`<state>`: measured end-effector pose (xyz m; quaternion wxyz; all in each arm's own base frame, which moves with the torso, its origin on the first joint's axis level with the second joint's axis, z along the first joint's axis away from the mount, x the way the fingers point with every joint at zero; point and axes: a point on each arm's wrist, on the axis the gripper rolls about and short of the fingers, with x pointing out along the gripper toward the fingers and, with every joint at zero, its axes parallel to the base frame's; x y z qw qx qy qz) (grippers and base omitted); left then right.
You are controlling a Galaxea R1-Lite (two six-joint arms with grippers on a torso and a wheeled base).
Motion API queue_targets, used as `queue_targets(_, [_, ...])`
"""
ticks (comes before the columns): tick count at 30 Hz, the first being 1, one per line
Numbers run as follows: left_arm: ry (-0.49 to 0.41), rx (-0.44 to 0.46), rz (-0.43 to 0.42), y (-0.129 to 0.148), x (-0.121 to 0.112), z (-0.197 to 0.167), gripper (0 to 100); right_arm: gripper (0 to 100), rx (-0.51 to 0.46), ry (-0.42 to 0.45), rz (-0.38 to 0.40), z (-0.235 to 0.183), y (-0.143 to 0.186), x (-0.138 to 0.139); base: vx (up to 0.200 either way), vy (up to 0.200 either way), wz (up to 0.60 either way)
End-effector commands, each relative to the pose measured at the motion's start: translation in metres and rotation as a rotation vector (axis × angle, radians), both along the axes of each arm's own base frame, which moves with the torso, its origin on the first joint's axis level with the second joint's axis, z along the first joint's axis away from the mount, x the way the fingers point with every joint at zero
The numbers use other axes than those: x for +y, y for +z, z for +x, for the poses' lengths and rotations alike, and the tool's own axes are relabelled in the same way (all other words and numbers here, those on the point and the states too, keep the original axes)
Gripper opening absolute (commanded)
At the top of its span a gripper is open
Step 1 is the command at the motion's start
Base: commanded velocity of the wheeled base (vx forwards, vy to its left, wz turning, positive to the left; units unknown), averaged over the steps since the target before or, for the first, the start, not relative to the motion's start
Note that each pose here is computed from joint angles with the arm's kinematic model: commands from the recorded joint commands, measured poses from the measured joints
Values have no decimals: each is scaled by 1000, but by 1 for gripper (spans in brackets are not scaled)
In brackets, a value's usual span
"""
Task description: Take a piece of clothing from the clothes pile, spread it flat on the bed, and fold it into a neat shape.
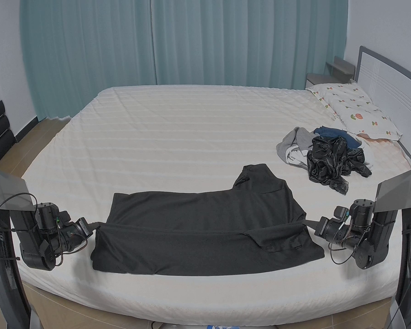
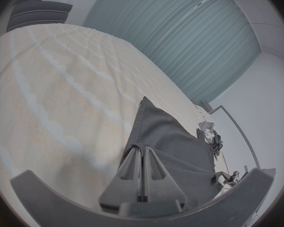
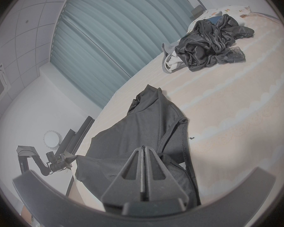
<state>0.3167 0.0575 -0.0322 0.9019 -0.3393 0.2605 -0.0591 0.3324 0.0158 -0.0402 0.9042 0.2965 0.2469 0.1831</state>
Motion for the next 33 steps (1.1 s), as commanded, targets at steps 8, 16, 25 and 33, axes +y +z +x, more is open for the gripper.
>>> queue_targets(8, [14,54,17,-23,-9,2,0,100,18,-30,-13,7,-19,2,0,0,0])
queue_targets(16, [23,58,12,-22,-9,0,100,100,25,-43,-8,3,-15,0,0,0,0])
queue_targets(25, [89,2,8,2,9,-5,100,100,49,-122,92,1,0,-9,0,0,0])
queue_targets(33, [98,6,-9,3,14,-8,100,100,59,-127,91,0,-1,-10,0,125,0])
